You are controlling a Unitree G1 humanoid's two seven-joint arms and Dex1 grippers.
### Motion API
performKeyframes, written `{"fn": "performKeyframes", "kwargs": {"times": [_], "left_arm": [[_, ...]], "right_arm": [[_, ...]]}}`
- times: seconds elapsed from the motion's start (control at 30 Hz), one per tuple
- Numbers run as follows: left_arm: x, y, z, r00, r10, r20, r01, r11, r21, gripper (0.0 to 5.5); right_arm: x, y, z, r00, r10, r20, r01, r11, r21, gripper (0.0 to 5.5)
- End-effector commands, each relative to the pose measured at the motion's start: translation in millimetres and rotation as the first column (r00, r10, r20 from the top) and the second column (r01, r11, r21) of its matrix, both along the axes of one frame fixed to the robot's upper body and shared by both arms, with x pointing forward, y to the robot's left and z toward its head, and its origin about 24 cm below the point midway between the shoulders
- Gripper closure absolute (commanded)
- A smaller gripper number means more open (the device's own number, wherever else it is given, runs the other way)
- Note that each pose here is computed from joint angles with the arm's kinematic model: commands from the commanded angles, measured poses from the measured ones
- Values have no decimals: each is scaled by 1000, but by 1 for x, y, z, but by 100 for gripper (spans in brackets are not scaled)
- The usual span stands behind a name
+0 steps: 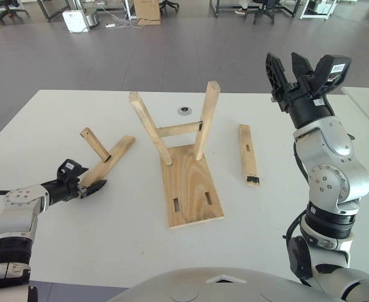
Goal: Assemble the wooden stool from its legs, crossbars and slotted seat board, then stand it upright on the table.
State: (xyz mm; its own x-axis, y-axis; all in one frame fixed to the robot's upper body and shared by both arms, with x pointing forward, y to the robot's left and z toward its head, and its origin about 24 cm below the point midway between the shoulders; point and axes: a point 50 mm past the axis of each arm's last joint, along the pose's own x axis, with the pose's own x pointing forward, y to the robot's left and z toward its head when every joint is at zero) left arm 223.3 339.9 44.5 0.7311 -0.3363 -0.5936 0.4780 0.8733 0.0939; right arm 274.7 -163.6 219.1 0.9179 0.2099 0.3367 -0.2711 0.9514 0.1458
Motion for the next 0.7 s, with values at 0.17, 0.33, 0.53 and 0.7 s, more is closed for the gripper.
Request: {"fn": "performKeyframes", "kwargs": {"times": [0.17,0.33,0.53,0.7], "left_arm": [[-5,6,-10,987,2,-158,-10,999,-54,197],[-2,10,-10,988,0,-156,-7,999,-43,282],[9,15,4,998,6,-63,-8,1000,-26,347],[53,7,79,952,33,304,24,983,-181,347]], "right_arm": [[2,1,0,1000,9,-14,-9,1000,5,237],[2,0,-3,999,10,-48,-9,999,36,237],[7,-4,0,998,13,-61,-9,998,66,237],[10,-8,4,999,4,-49,0,997,80,237]]}}
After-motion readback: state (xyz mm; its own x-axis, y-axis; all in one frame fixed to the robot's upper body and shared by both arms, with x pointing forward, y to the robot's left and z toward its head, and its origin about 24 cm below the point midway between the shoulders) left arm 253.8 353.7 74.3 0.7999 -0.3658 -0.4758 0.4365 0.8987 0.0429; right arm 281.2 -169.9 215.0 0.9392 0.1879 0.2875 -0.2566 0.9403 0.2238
